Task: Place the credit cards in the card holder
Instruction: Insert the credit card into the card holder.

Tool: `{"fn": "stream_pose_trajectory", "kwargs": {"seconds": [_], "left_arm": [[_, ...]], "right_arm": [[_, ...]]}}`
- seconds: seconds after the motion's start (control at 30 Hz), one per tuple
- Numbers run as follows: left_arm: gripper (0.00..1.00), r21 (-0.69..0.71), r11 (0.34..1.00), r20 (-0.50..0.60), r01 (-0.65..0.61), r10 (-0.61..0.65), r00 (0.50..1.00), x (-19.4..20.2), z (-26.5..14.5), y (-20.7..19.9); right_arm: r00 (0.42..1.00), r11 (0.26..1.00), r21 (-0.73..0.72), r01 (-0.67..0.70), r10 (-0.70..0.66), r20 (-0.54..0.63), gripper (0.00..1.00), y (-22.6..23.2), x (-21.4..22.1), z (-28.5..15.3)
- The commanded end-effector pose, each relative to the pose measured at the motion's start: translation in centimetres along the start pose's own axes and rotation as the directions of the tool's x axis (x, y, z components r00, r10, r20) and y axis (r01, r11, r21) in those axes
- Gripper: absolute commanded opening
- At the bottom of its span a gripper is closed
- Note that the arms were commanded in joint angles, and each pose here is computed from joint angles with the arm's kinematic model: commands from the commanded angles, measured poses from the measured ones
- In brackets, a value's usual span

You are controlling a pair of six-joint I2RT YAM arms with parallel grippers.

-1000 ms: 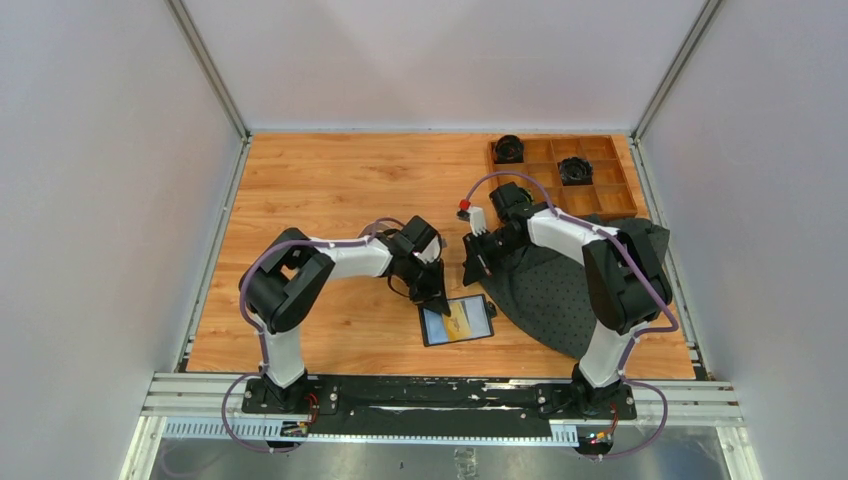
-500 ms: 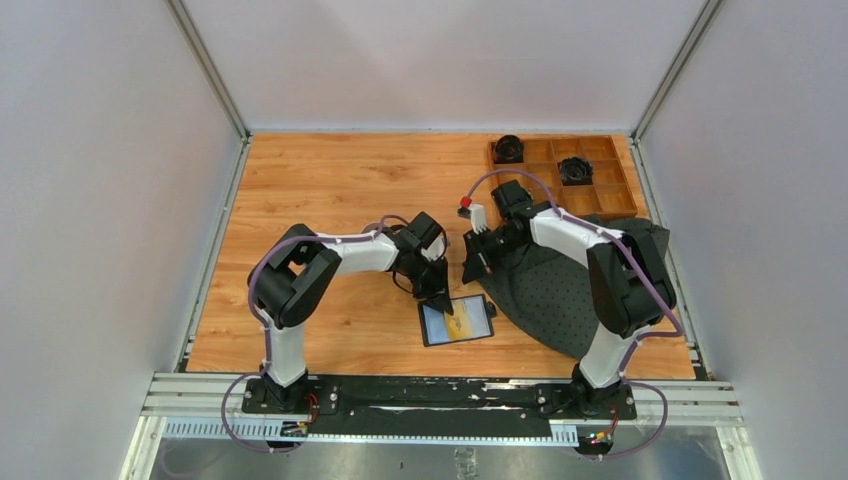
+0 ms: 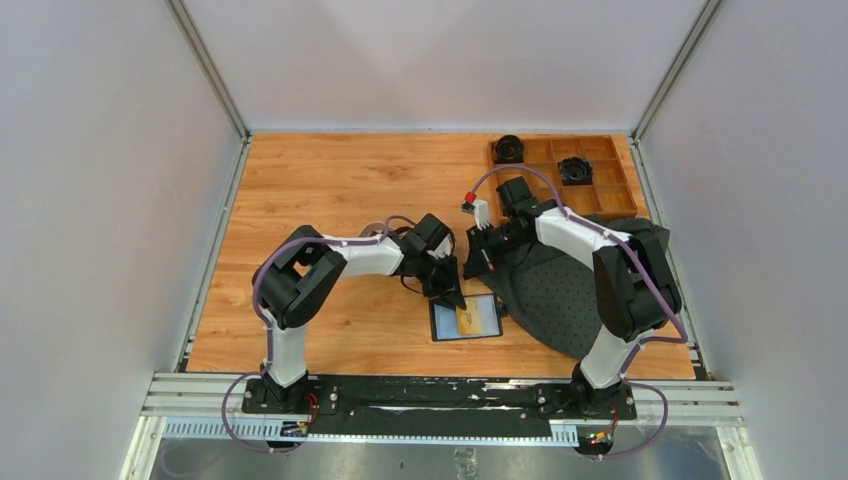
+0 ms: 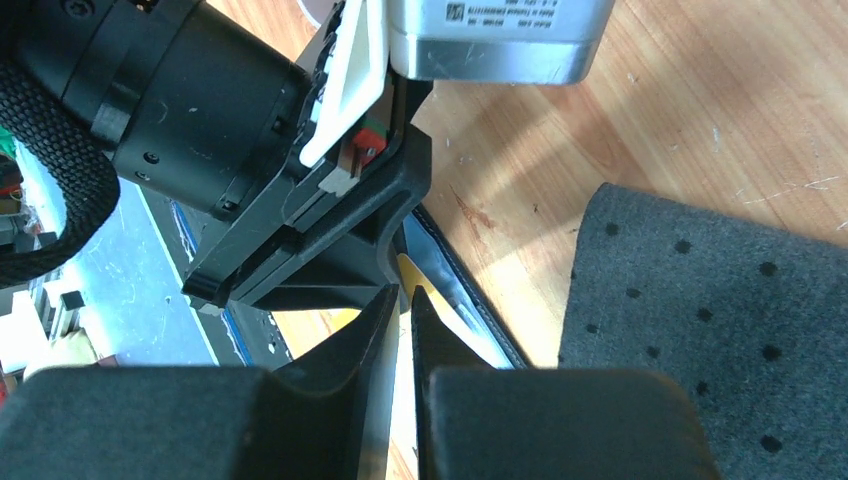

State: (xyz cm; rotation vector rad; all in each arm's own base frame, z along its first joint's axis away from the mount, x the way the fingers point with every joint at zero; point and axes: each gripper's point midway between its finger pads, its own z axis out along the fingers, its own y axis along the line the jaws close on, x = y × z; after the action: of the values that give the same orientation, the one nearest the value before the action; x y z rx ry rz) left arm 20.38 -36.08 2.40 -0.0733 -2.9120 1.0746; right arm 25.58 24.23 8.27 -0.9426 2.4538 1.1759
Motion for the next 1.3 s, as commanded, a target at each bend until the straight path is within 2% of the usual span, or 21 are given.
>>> {"fn": "stream_pose_trajectory", "kwargs": {"seconds": [0.0, 0.37, 0.53, 0.67, 0.73, 0.83, 0.93, 1.0, 1.1, 1.27], "left_arm": [[0.31, -0.011, 1.0, 0.064, 0.01, -0.009, 0.998, -1.0, 0.4, 0.2], [0.49, -0.042, 0.998, 0.114, -0.036, 0.04, 0.993, -1.1, -1.0, 0.3], [0.51, -0.018, 0.998, 0.149, -0.061, 0.063, 0.987, -1.3, -1.7, -0.3], [0.5, 0.004, 0.995, 0.201, -0.096, 0.093, 0.975, -1.8, -2.7, -1.2], [0.5, 0.02, 0.991, 0.238, -0.129, 0.121, 0.964, -2.0, -3.7, -2.0], [0.45, 0.027, 0.981, 0.294, -0.193, 0.176, 0.94, -1.8, -5.2, -2.7], [0.37, 0.013, 0.972, 0.307, -0.235, 0.219, 0.926, -0.5, -5.6, -2.1], [0.29, 0.015, 0.967, 0.314, -0.254, 0.237, 0.919, 0.5, -5.5, -1.6], [0.2, -0.005, 0.962, 0.337, -0.274, 0.26, 0.905, 1.4, -5.2, 0.0], [0.13, 0.035, 0.956, 0.342, -0.292, 0.264, 0.902, 2.0, -4.1, 0.7]], "right_arm": [[1.0, 1.0, -0.014, 0.016, -0.016, 0.018, 0.13, 0.5, 0.1, -0.8], [0.992, 0.994, -0.006, 0.113, -0.113, 0.054, 0.14, 1.4, -0.7, -2.1], [0.969, 0.973, -0.007, 0.233, -0.231, 0.087, 0.15, 2.7, -1.2, -3.4], [0.915, 0.925, 0.002, 0.38, -0.376, 0.148, 0.17, 4.6, -1.6, -5.2], [0.869, 0.882, -0.006, 0.471, -0.463, 0.177, 0.17, 5.8, -1.4, -5.8], [0.763, 0.776, -0.056, 0.628, -0.6, 0.238, 0.19, 8.2, -0.1, -6.6], [0.592, 0.599, -0.099, 0.794, -0.728, 0.346, 0.19, 10.4, 2.0, -6.5], [0.496, 0.5, -0.09, 0.861, -0.789, 0.363, 0.18, 10.6, 3.3, -5.8], [0.423, 0.414, -0.097, 0.905, -0.851, 0.312, 0.18, 10.4, 4.4, -4.3], [0.353, 0.326, -0.165, 0.931, -0.92, 0.171, 0.08, 9.5, 6.1, -0.6]]}}
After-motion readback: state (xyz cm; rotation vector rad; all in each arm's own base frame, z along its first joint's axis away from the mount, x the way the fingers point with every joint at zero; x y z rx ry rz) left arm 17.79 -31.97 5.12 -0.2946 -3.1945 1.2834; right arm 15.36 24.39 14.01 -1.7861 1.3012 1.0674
